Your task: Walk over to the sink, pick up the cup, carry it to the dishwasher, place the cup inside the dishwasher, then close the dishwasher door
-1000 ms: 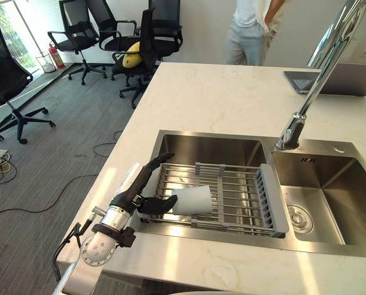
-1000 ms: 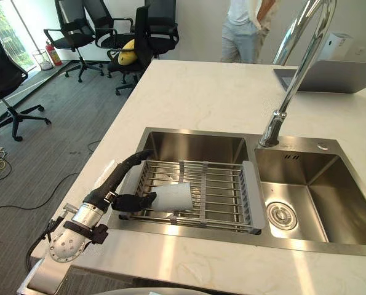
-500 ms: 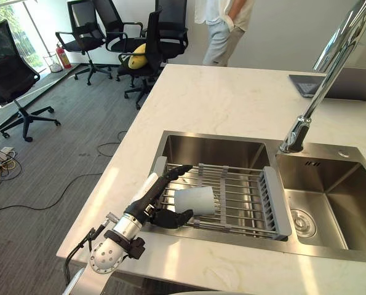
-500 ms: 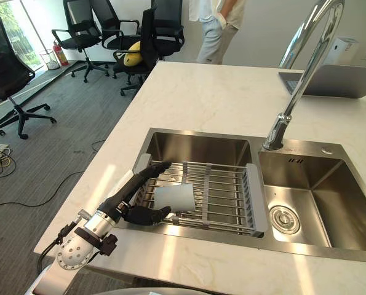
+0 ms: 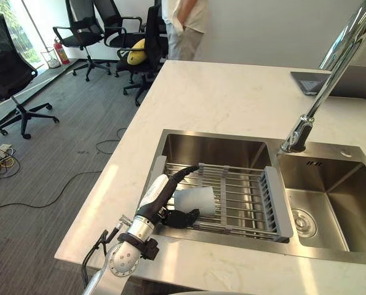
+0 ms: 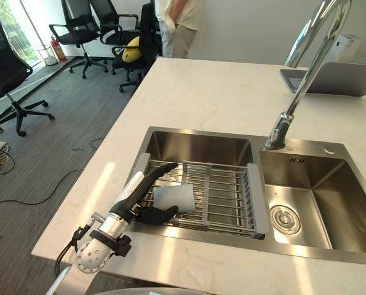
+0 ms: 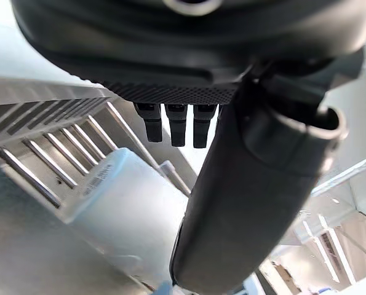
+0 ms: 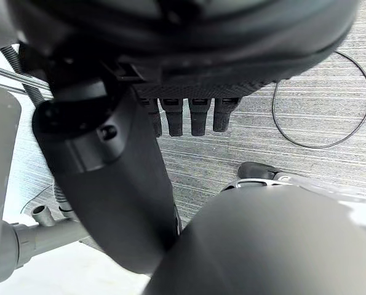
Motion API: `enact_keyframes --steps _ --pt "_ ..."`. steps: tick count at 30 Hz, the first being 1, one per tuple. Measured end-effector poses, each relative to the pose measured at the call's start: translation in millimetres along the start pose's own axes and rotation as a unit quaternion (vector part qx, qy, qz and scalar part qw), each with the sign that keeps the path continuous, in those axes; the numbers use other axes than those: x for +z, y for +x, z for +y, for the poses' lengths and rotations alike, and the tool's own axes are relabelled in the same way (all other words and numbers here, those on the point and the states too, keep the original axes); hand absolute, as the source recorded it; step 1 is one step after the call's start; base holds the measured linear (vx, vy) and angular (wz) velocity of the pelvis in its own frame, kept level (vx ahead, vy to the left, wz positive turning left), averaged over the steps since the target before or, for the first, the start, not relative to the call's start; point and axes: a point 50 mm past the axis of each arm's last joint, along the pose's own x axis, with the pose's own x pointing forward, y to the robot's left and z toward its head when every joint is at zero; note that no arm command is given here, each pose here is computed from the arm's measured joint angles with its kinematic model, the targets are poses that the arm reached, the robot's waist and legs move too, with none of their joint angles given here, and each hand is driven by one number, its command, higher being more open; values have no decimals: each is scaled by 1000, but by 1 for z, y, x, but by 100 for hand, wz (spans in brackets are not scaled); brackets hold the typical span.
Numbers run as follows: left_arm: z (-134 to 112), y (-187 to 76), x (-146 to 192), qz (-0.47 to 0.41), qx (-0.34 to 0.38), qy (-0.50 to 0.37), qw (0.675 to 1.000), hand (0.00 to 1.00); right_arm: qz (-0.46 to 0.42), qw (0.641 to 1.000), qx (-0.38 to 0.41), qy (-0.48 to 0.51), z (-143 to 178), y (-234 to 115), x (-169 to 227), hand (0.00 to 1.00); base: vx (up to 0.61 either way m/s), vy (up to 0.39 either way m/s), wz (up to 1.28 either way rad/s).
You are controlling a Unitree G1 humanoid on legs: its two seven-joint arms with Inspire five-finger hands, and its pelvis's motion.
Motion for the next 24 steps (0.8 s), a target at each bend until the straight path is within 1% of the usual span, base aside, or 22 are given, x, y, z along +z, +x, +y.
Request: enact_keyframes --steps 5,10,16,24 --pt "3 0 -5 17 21 34 999 90 1 1000 -3 11 0 0 -1 90 0 0 0" --pt "4 -1 -12 30 24 62 997 90 1 1000 -2 14 1 0 0 90 -16 6 -7" --pt "4 -1 -13 33 20 85 996 90 4 1000 -3 18 1 0 -1 90 -24 3 -2" --pt "9 7 -19 33 3 131 991 90 4 1000 -2 18 1 0 -1 90 -30 0 0"
